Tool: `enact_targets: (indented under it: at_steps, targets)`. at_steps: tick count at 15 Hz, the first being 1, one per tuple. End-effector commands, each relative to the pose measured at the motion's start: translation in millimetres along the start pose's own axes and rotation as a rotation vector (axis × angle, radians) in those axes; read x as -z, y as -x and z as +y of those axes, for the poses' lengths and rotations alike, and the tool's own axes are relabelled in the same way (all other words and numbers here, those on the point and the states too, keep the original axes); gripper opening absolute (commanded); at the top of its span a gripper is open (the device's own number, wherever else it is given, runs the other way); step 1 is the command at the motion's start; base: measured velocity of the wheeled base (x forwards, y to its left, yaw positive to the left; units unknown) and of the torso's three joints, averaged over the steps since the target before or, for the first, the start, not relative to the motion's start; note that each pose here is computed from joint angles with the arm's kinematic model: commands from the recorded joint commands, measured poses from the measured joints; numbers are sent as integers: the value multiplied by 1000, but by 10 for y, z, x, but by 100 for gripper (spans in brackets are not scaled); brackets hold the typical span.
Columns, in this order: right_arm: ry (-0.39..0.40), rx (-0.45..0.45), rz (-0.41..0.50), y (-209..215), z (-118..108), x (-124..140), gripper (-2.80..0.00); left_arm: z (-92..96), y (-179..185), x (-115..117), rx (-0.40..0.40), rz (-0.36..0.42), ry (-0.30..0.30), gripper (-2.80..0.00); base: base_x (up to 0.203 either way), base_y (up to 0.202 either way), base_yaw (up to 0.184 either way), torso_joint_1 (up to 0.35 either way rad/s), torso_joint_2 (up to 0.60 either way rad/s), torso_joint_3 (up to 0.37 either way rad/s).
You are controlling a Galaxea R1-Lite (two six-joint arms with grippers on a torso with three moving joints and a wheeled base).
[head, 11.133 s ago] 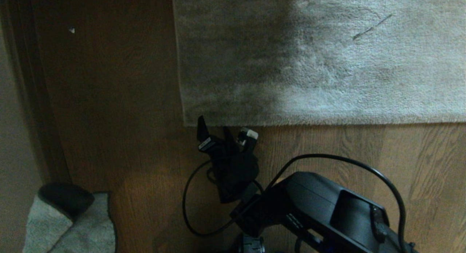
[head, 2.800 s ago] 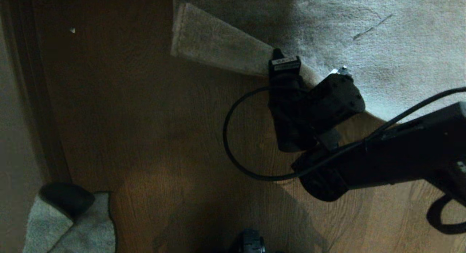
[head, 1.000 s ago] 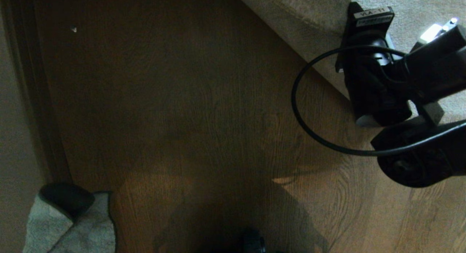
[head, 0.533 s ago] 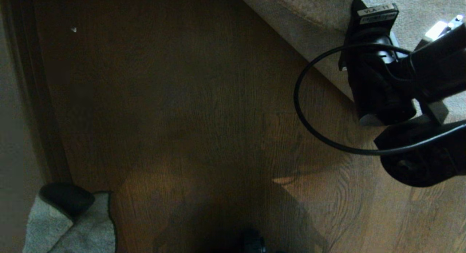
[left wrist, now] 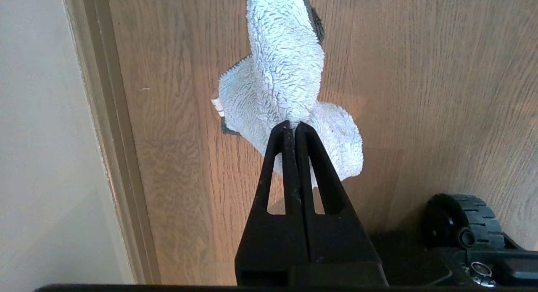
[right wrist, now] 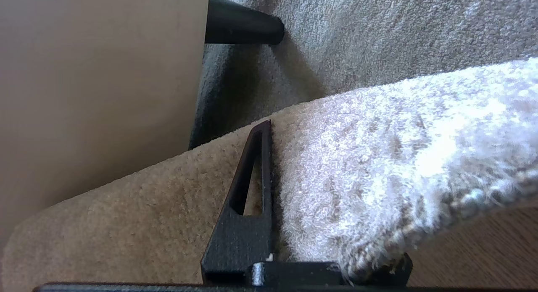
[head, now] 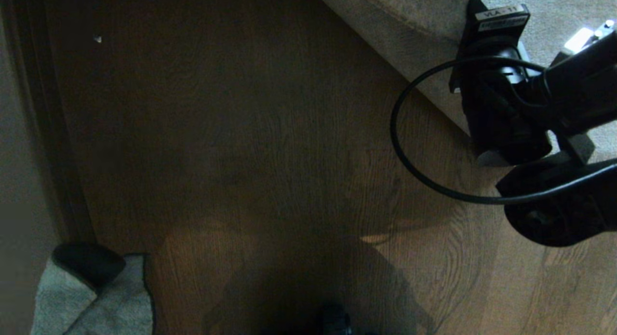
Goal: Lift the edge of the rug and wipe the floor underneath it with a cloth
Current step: Wipe the floor under the carpet with a rag
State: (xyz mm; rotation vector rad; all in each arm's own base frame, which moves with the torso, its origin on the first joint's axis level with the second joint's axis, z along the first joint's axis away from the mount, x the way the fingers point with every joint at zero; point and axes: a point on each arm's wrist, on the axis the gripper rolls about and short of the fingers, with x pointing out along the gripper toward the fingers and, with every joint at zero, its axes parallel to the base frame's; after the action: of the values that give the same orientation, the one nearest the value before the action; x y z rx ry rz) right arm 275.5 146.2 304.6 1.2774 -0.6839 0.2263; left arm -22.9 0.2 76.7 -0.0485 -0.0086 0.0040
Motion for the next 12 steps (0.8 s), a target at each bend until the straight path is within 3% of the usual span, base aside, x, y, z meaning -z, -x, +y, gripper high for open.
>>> enact_targets:
  at_steps: [1, 12]
  targets:
    - [-43, -29, -28, 2, 43, -33, -280, 0, 1, -3, 0, -1, 1, -280, 0, 0, 0, 0, 0, 0]
    - [-76, -112, -13, -64, 202, -84, -280, -1, 1, 0, 6, 3, -15, -280, 0, 0, 0, 0, 0, 0]
